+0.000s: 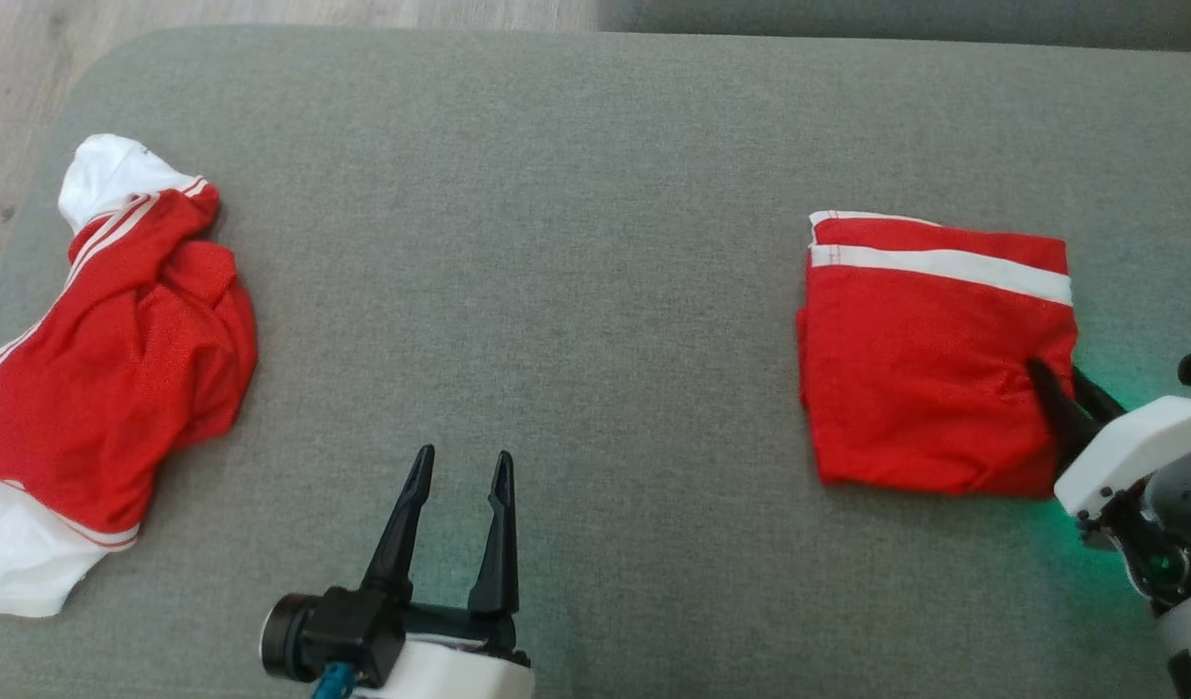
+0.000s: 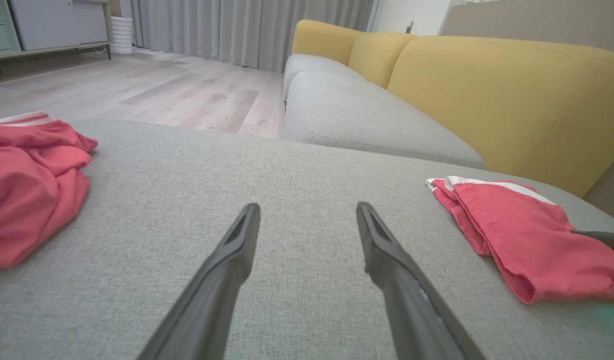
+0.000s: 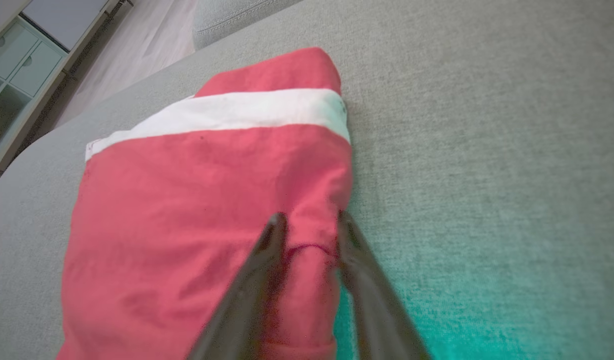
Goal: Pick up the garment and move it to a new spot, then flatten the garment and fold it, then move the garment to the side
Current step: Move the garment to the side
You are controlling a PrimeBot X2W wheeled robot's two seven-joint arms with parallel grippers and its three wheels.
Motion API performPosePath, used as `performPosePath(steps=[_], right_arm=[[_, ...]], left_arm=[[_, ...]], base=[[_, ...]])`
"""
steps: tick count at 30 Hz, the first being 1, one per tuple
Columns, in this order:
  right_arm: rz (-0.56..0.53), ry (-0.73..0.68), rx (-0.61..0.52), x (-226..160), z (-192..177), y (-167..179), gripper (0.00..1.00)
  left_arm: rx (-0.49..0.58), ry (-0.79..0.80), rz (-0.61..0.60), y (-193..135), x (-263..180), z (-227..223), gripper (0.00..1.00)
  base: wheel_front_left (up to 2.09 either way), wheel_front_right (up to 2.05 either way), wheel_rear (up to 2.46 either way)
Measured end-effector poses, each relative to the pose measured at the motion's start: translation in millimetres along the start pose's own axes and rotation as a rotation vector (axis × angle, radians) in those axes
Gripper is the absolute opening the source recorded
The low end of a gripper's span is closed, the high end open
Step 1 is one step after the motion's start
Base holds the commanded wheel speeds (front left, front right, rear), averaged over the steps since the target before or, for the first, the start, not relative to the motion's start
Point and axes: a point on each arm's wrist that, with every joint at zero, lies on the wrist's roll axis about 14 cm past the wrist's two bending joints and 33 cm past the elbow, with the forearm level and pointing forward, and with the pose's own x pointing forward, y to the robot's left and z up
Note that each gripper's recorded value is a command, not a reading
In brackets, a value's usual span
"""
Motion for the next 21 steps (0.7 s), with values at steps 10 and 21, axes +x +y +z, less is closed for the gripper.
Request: performPosePath(steps=[10, 21], right_arm=[[-0.135, -0.086, -0.175, -4.0, 53.9, -59.4, 0.00], [-0.418, -0.178, -0.309, -31.8, 136.3, -167.4, 0.00]], left_arm=[[0.020, 0.007, -0.039, -5.8, 22.0, -2.4, 1.00], [0.017, 0.040, -0.156, -28.9, 67.3, -20.0, 1.00]], base=[[0.00, 0.00, 0.00], [0.00, 0.00, 0.00]])
